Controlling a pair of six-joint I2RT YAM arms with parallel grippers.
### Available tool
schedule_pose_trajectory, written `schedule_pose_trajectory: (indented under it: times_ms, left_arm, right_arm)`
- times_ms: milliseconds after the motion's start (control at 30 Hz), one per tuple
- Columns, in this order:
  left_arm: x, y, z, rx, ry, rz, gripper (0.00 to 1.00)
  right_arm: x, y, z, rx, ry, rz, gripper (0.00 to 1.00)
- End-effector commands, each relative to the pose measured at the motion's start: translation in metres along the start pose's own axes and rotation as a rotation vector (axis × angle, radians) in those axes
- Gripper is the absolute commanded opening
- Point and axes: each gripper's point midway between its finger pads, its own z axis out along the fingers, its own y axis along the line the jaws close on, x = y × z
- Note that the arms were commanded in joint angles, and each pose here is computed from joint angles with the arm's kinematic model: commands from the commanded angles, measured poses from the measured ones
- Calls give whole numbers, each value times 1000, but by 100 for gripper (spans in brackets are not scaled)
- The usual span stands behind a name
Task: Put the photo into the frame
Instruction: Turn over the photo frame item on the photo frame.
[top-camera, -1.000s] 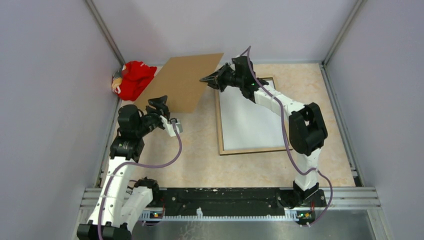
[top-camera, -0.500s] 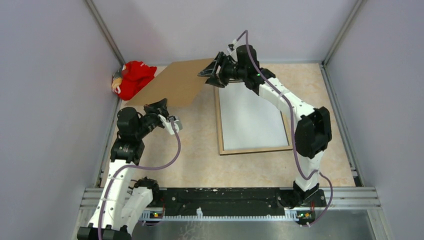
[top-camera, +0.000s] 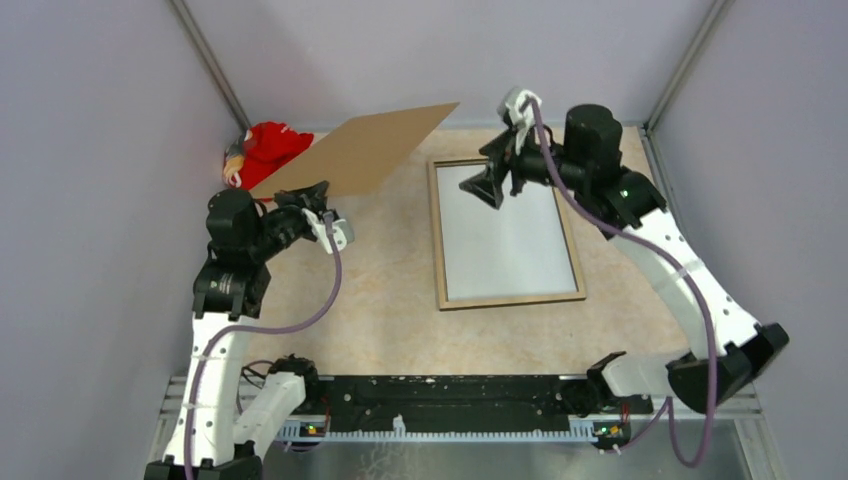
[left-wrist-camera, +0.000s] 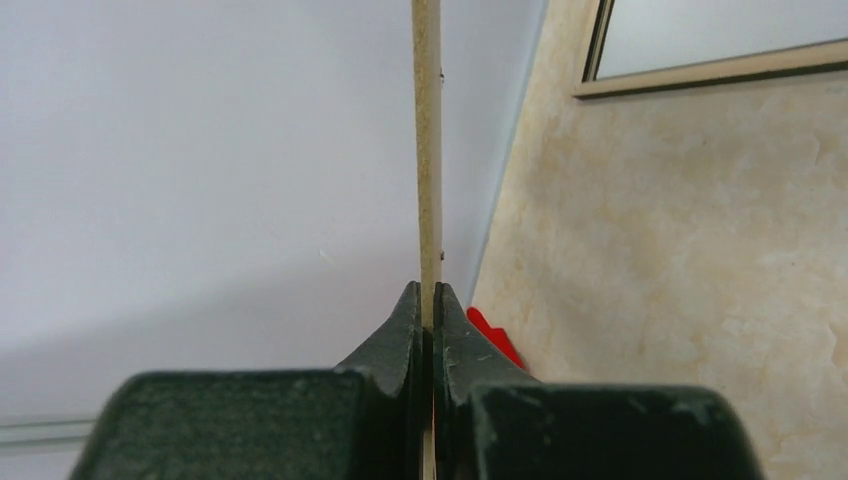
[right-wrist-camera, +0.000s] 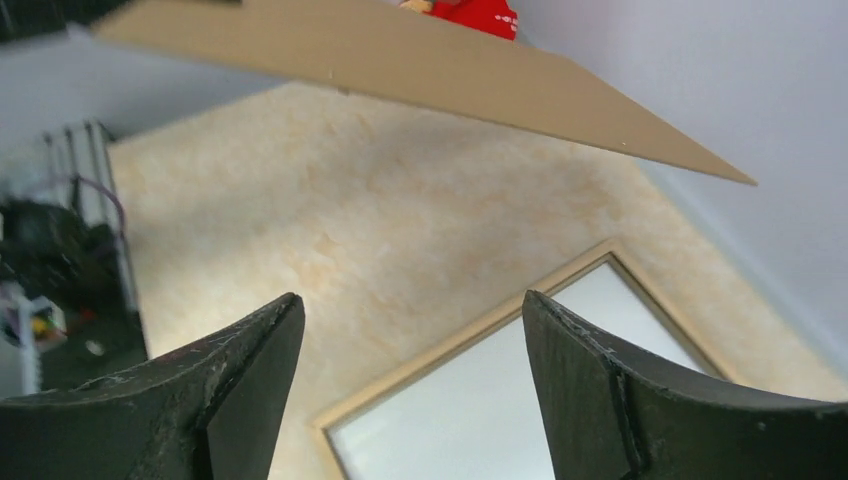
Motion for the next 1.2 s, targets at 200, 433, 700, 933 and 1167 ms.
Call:
schedule_pose_trajectory:
  times_ms: [200, 433, 700, 933, 1167]
  left_arm:
    - [-90, 21, -35, 114, -278, 168, 0]
    - [-98, 16, -46, 137, -284, 170, 0]
    - [-103, 15, -51, 155, -293, 184, 0]
    - [-103, 15, -52, 153, -288, 189, 0]
    - [-100, 17, -51, 127, -275, 181, 17]
  right_arm:
    - [-2, 29, -7, -111, -83, -632, 78]
    - [21, 57, 22, -170, 2, -770, 70]
    - [20, 61, 41, -149, 4, -830, 45]
    - [20, 64, 58, -125, -9, -858, 37]
    - [5, 60, 62, -36, -74, -876, 0]
